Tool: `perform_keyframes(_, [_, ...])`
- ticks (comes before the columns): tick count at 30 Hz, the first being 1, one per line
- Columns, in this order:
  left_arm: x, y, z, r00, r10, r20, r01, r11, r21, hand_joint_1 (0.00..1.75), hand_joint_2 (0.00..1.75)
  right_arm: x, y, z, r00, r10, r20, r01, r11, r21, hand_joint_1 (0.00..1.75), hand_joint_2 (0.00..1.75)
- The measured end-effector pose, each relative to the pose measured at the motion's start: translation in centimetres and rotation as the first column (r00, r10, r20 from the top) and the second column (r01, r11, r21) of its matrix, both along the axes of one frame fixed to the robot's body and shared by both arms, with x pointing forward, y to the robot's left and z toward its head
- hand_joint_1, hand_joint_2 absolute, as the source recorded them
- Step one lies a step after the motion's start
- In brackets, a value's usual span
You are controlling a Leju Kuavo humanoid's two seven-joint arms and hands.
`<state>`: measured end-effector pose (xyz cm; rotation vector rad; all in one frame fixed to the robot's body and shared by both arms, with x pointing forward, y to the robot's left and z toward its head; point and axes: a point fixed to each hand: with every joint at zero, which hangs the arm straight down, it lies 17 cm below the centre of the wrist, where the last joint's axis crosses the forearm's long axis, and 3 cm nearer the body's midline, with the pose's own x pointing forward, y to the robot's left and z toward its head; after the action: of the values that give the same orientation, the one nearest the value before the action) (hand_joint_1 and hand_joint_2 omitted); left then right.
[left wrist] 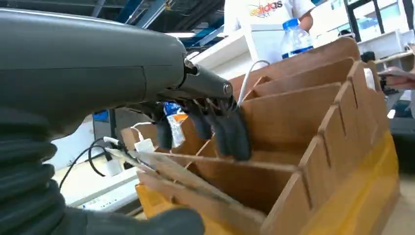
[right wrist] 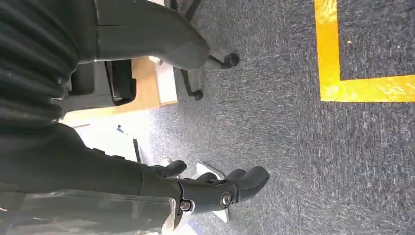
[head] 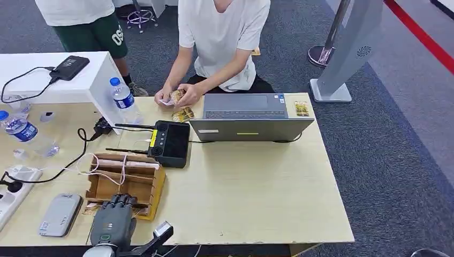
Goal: Pass the card to the sensor for recognition and then transmit it.
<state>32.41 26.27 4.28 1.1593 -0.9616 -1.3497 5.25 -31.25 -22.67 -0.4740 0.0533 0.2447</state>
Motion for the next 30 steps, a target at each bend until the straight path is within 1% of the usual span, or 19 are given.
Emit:
perform_keyframes(22, [0.13, 0.23, 0.12, 1.0, 0.009, 0.005, -0.009, 1.0, -0.008, 1.75, 1.75, 0.01, 0.0, 0.0, 1.0, 0.0, 0.0, 0.0, 1.0, 0.0, 0.0, 1.75])
perform_keyframes(23, [0.13, 0.23, 0.12, 1.0, 0.009, 0.005, -0.009, 1.0, -0.008, 1.71, 1.75, 0.0, -0.01, 0.0, 1.0, 0.0, 0.0, 0.0, 1.0, -0.001, 0.0, 1.75])
perform_keyframes(24, [0.13, 0.24, 0.13, 1.0, 0.009, 0.005, -0.009, 1.0, -0.008, 1.75, 1.75, 0.0, -0.01, 0.0, 1.0, 0.0, 0.0, 0.0, 1.0, 0.0, 0.0, 1.75])
perform_keyframes(30, [0.14, 0.35, 0.19, 1.0, 0.015, 0.009, -0.015, 1.0, -0.008, 1.75, 1.75, 0.01, -0.01, 0.0, 1.0, 0.0, 0.001, 0.0, 1.0, 0.0, 0.0, 1.75])
